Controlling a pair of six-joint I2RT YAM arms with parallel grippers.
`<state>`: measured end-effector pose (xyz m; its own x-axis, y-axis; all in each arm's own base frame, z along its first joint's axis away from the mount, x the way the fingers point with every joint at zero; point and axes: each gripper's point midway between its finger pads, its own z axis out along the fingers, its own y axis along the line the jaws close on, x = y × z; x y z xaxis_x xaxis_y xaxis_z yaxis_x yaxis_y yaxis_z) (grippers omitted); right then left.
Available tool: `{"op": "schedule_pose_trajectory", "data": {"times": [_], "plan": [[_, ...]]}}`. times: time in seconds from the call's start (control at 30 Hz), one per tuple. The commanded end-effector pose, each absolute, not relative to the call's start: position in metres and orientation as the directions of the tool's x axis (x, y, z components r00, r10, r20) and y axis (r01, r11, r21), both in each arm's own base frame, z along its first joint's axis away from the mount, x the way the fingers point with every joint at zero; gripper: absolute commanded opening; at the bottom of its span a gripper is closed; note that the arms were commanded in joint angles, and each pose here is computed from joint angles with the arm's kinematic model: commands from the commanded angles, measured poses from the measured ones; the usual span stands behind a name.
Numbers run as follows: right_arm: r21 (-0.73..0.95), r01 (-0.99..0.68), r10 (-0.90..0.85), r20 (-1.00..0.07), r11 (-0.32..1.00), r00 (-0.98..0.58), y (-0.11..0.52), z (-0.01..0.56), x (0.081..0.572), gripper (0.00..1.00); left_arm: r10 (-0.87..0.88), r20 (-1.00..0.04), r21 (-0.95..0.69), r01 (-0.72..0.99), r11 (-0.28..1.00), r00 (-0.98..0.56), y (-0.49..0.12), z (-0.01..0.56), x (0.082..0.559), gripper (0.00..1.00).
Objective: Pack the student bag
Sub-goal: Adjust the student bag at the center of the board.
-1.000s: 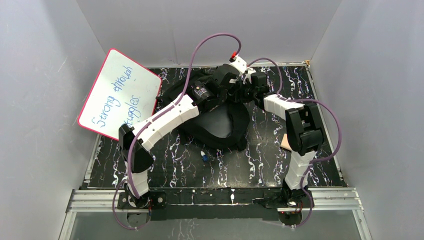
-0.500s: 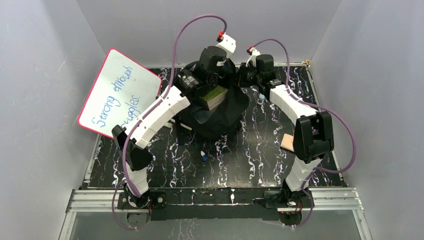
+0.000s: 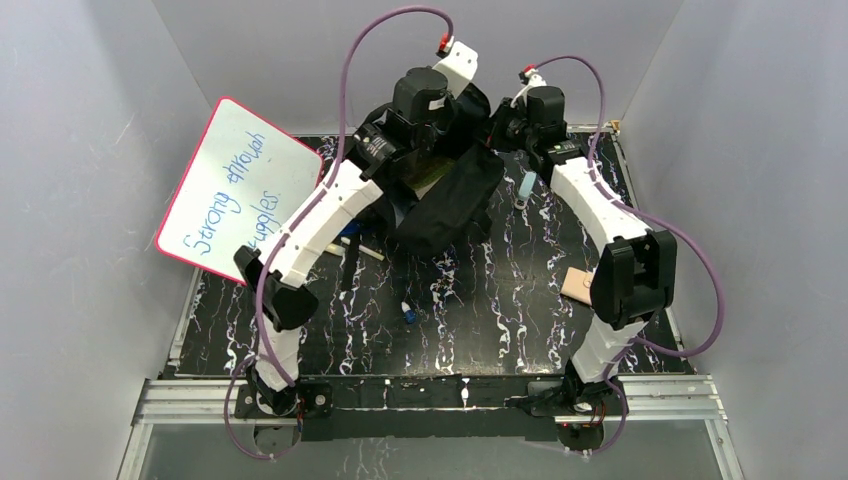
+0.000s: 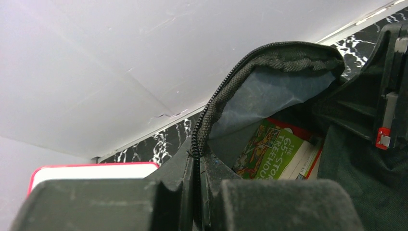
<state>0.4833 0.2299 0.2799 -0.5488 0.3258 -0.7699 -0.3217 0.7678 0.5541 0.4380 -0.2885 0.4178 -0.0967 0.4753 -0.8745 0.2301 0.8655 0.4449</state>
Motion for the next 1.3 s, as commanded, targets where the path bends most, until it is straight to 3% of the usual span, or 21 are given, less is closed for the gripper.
{"op": "schedule_pose_trajectory", "data": {"times": [0.0,0.3,0.6,0.9,1.13,1.27], "plan": [[0.529,-0.412,0.454,-0.849,0.742,-0.272,0.196,0.398,0.481,0.0,0.389,-0.921,0.367,0.299,0.881,-0.018,-0.316,0.438,0.439,0.0],[0.545,-0.321,0.475,-0.836,0.775,-0.273,0.148,0.38,0.475,0.0,0.378,-0.924,0.326,0.39,0.861,-0.064,-0.34,0.407,0.441,0.0],[0.544,-0.324,0.398,-0.816,0.774,-0.42,0.156,0.316,0.451,0.0,0.401,-0.889,0.267,0.463,0.845,-0.219,-0.336,0.335,0.42,0.0],[0.604,-0.291,0.344,-0.715,0.742,-0.609,0.17,0.234,0.42,0.0,0.431,-0.844,0.256,0.466,0.847,-0.32,-0.307,0.272,0.394,0.0],[0.579,-0.271,0.29,-0.695,0.769,-0.658,0.18,0.196,0.421,0.0,0.418,-0.826,0.231,0.45,0.863,-0.377,-0.29,0.248,0.394,0.0],[0.519,-0.214,0.276,-0.708,0.828,-0.65,0.163,0.182,0.42,0.21,0.412,-0.825,0.21,0.466,0.86,-0.388,-0.294,0.241,0.392,0.0]]}}
